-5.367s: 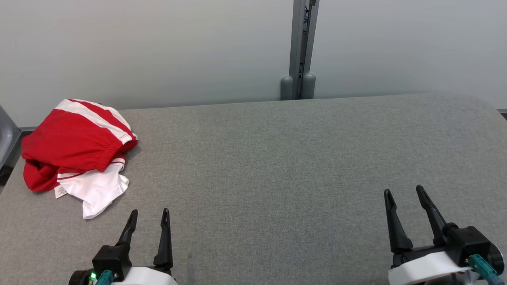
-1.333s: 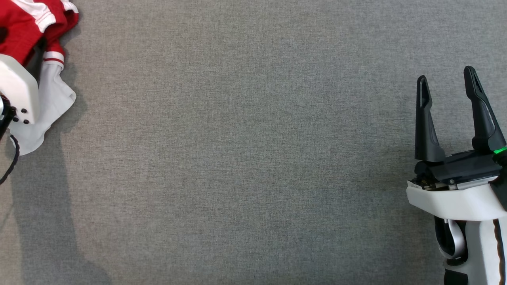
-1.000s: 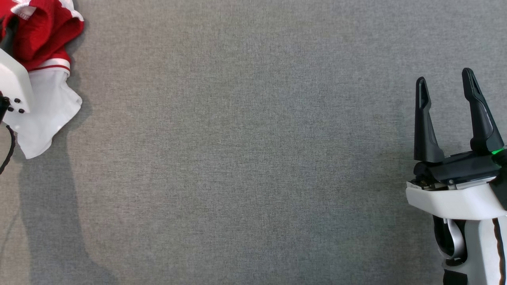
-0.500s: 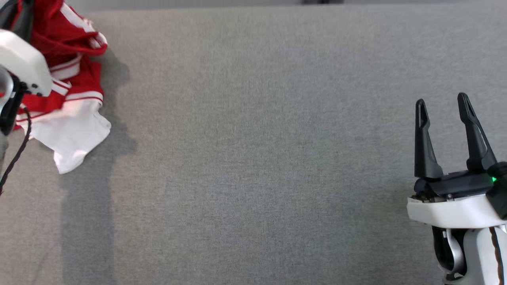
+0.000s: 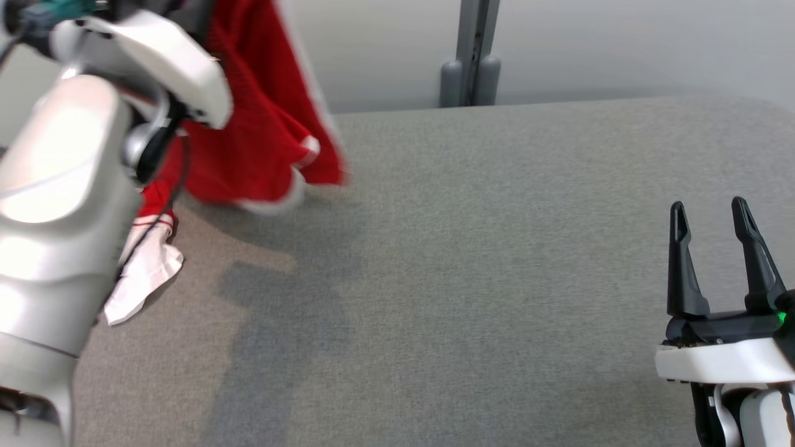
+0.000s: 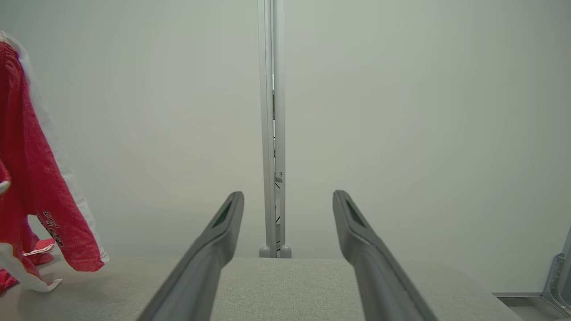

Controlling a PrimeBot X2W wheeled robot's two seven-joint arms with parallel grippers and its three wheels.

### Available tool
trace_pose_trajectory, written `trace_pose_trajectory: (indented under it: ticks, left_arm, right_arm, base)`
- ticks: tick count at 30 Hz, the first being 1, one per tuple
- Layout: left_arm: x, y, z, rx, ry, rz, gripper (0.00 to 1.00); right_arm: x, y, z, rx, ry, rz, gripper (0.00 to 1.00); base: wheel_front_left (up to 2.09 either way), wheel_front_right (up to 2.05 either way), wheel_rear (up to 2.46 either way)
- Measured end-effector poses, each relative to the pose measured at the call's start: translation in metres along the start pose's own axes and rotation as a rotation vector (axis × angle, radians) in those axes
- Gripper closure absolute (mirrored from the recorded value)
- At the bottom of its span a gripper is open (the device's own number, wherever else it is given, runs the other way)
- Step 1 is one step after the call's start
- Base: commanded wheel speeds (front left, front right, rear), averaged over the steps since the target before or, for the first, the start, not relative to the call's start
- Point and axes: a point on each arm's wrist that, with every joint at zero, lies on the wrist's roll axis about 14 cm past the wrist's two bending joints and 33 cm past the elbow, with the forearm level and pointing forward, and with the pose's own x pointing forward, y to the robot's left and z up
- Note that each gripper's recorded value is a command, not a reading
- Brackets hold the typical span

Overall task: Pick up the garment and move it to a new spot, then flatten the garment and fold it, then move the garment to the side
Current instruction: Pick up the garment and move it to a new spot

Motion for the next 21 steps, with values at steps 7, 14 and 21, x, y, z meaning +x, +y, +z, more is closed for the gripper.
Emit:
trace_pose_trajectory:
  ticks: [7,14,21]
  left_arm:
    - [0.012,-0.099,0.067,-0.072,-0.166,-0.229,1.00]
    - [0.016,-0.175,0.102,-0.201,-0.305,-0.391,1.00]
    - [0.035,-0.209,0.103,-0.325,-0.374,-0.450,1.00]
  right_arm:
    - [-0.022,-0.018,0.016,-0.021,-0.017,-0.056,0.00]
    - [-0.030,-0.026,0.020,-0.024,-0.021,-0.083,0.00]
    - [-0.031,-0.038,0.012,-0.027,0.004,-0.117,0.00]
  base:
    - [0.00,0.00,0.00]
    - [0.00,0.00,0.00]
    - [0.00,0.00,0.00]
